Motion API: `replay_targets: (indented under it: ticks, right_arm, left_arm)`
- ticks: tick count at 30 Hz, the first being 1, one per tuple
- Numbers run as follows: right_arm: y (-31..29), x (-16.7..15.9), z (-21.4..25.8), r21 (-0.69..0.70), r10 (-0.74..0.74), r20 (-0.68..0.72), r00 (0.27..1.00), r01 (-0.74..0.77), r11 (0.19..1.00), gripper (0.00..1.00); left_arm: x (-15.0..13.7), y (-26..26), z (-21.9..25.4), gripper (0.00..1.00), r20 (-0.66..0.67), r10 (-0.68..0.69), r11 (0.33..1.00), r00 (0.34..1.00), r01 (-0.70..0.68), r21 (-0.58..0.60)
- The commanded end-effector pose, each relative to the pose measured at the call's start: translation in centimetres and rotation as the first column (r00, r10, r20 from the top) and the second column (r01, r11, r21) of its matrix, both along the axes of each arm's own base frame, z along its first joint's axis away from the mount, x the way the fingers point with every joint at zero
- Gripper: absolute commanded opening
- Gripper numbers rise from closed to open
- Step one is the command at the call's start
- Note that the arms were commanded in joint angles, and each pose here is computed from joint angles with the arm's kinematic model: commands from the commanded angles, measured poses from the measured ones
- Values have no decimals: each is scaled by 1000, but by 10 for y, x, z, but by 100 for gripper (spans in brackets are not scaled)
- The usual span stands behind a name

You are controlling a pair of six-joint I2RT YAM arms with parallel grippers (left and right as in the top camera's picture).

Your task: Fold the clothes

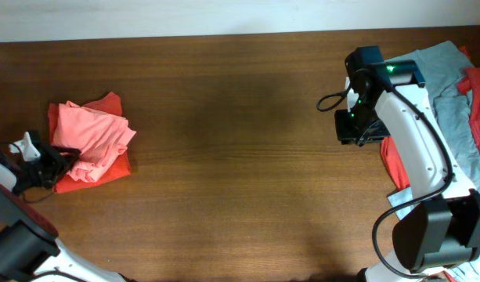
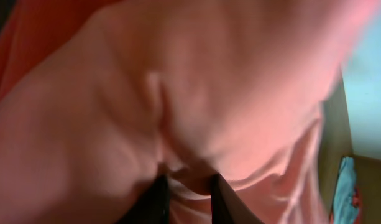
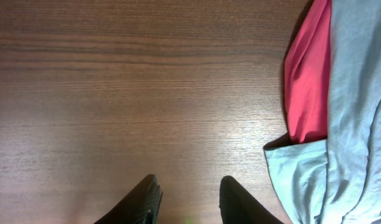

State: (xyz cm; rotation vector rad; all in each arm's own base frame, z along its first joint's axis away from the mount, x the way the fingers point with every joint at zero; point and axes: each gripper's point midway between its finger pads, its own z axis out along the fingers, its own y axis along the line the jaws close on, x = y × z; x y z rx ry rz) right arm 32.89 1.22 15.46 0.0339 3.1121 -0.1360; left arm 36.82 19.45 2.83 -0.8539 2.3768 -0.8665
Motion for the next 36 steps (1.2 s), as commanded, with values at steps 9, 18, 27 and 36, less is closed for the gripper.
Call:
replay_targets:
  ticks: [9,18,27,36]
  right_arm:
    - [-4,2,10,-6,-11,33,999,11,1000,37]
    - [-3,10,10,-3,-11,64,998,12,1000,37]
    - [21,51,18,136,-12,229,973,-19,991,87]
    - [5,46,41,203,-79,251,965,27,979,100]
  left_arm:
    - [4,23,33,29,162,3,1000,987,-2,-6]
    - [10,-15,201,40,443,-170,960,880,46,278]
    - [17,-128,236,99,271,-394,782,878,166,601]
    - [-2,-193,191,99,-4,-495,661,869,380,647]
